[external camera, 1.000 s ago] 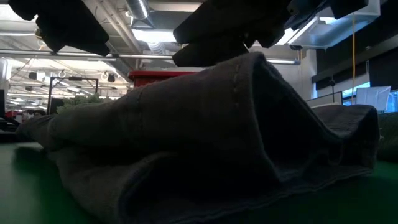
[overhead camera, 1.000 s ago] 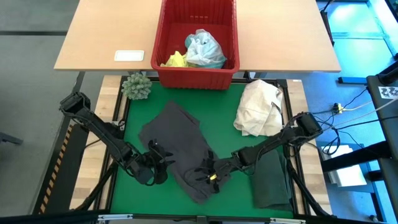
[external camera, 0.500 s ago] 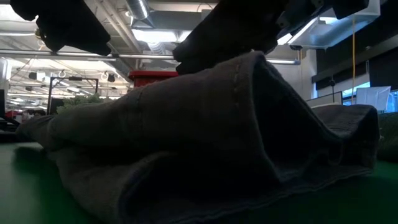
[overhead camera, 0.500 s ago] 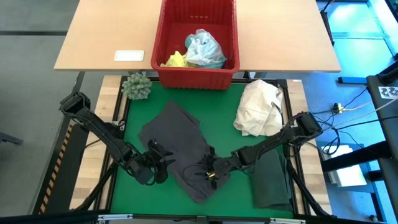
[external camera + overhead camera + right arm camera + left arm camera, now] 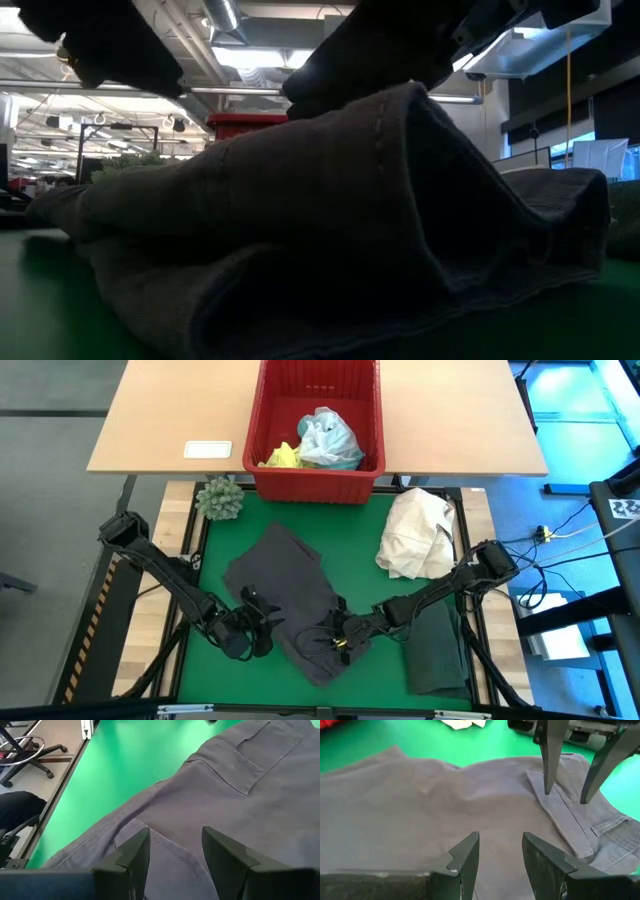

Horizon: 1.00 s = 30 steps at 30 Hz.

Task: Fold Laundry from Bin
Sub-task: Fold the gray short

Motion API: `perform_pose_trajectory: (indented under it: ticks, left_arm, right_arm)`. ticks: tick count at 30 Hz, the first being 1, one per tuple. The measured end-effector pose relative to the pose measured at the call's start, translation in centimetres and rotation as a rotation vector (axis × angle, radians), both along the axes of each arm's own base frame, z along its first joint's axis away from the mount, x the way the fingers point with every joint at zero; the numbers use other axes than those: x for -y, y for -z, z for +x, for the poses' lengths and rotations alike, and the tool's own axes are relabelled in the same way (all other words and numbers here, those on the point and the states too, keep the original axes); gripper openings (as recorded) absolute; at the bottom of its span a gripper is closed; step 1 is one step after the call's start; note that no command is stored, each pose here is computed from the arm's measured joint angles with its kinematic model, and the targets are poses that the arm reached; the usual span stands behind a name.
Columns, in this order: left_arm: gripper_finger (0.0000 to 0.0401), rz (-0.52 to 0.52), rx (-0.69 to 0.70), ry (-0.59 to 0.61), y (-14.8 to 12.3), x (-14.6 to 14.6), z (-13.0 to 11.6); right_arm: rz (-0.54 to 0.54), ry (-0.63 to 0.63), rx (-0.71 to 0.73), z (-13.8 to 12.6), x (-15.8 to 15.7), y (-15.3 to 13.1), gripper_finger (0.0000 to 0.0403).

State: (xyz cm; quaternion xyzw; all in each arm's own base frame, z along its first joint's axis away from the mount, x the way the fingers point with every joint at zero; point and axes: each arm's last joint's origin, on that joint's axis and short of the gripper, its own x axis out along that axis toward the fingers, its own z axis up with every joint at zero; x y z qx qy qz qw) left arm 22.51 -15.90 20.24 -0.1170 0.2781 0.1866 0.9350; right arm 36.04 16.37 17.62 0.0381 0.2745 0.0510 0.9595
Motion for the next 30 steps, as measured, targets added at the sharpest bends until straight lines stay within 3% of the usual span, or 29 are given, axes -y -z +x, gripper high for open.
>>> perform_pose_trajectory:
  ticks: [8, 16, 25, 30]
  left_arm:
    - [0.0143, 0.006, -0.092, 0.028, 2.2, 0.6, 0.5]
    - [0.0144, -0.067, -0.040, 0.144, 1.6, 1.5, 1.4]
    - [0.0144, 0.074, -0.031, 0.257, 1.2, 1.6, 1.7]
    - [0.0144, 0.067, -0.036, 0.265, 1.2, 1.3, 2.1]
  right_arm:
    - [-0.004, 0.002, 0.000, 0.0, 0.1, 0.0, 0.0177]
    - [0.038, -0.062, -0.014, -0.2, 0.1, -0.6, 0.0177]
    - [0.013, -0.058, -0.001, -0.1, 0.4, -0.9, 0.0177]
    - [0.010, -0.048, -0.004, 0.0, 0.7, -0.9, 0.0177]
